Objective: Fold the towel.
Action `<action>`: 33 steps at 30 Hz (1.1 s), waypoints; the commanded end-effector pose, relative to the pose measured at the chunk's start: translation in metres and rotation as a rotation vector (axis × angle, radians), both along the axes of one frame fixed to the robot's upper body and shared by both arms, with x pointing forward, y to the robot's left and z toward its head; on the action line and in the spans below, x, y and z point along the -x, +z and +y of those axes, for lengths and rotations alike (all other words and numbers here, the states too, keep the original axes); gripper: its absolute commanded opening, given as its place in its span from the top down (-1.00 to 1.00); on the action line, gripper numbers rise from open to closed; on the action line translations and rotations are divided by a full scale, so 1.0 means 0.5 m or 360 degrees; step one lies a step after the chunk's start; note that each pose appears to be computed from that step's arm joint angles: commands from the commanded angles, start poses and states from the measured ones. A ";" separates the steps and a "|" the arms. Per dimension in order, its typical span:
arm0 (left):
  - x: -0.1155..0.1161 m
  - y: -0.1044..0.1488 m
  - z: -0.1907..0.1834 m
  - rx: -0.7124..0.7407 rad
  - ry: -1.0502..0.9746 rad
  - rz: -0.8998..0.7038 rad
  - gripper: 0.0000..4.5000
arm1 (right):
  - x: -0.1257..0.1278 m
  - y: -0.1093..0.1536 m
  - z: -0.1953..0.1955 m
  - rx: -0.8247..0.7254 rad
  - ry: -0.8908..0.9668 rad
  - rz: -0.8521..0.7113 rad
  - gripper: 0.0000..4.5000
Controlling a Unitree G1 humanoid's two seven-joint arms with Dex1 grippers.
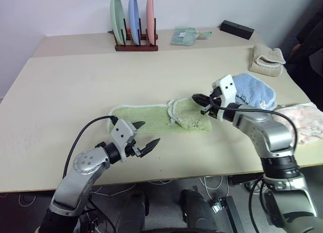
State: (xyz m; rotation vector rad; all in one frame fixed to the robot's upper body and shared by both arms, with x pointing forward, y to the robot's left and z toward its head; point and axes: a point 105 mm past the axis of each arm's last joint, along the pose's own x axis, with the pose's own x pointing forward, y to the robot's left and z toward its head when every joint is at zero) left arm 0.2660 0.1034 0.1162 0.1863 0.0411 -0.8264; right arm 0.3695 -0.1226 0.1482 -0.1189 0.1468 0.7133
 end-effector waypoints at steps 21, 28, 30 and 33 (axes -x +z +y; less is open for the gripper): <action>0.059 -0.061 0.119 0.0853 0.0886 0.0769 -1.00 | 0.105 0.027 0.069 0.0304 0.0699 -0.0363 -0.70; 0.007 -0.085 0.123 0.1184 0.1148 0.1075 -1.00 | 0.150 0.016 0.093 0.0459 0.0900 -0.0404 -0.99; -0.013 -0.073 0.116 0.1246 0.1139 0.1092 -1.00 | 0.154 0.009 0.099 0.0480 0.0903 -0.0415 -0.99; -0.044 -0.075 0.122 0.1383 0.1247 0.1166 -1.00 | 0.164 0.006 0.110 0.0464 0.0908 -0.0432 -0.99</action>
